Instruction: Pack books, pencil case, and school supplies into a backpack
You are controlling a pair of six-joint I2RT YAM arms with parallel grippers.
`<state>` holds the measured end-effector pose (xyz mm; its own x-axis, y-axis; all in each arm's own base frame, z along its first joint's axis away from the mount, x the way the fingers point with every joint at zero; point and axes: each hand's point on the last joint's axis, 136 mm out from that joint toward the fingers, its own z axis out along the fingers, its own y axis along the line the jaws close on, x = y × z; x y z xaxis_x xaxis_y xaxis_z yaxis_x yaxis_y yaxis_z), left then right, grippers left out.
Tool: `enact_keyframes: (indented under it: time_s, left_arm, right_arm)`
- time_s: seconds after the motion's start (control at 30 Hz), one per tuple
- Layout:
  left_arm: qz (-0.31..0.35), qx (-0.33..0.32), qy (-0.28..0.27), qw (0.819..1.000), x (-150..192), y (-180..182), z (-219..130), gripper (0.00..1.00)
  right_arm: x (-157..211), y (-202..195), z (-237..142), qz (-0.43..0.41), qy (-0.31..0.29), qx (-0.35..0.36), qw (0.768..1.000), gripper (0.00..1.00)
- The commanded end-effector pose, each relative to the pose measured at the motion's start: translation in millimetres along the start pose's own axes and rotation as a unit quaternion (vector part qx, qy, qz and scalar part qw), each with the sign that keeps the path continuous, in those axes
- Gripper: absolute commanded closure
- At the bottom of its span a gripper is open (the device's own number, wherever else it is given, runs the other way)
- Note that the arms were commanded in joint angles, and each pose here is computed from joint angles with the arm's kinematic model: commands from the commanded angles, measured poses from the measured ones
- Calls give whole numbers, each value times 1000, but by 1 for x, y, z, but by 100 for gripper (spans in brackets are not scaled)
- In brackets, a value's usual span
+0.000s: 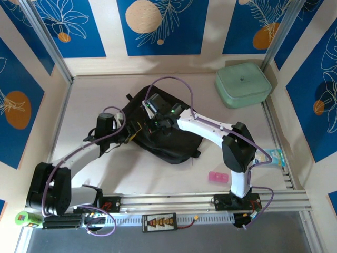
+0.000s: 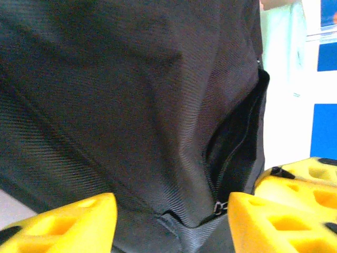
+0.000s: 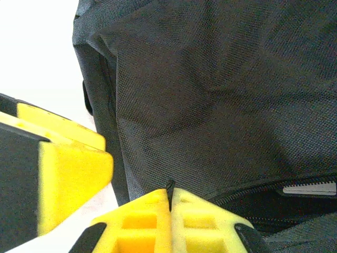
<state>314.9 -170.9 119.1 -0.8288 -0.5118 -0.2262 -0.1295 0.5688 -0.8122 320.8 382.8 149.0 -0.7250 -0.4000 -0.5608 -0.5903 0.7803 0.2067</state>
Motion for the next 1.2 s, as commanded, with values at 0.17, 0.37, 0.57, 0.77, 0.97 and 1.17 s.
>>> enact_keyframes:
  time_s: [0.17,0.37,0.57,0.77,0.97,1.17]
  left_arm:
    - [1,16,32,999,8,-16,24,58]
    - [-5,0,59,998,14,-9,38,82]
    - [15,-55,62,996,21,16,33,100]
    - [32,-73,67,995,27,26,27,100]
    - [42,-76,74,993,29,26,25,100]
    - [62,-81,73,992,23,21,25,100]
  right_arm:
    - [-11,12,-20,7,-30,-23,999,100]
    - [-8,-5,-17,9,-28,8,1000,100]
    - [-12,-99,-18,94,-28,158,983,100]
    - [-16,-175,-27,197,-42,241,949,100]
    - [-24,-218,-24,231,-37,298,925,100]
    - [-27,-226,-15,240,-24,303,922,100]
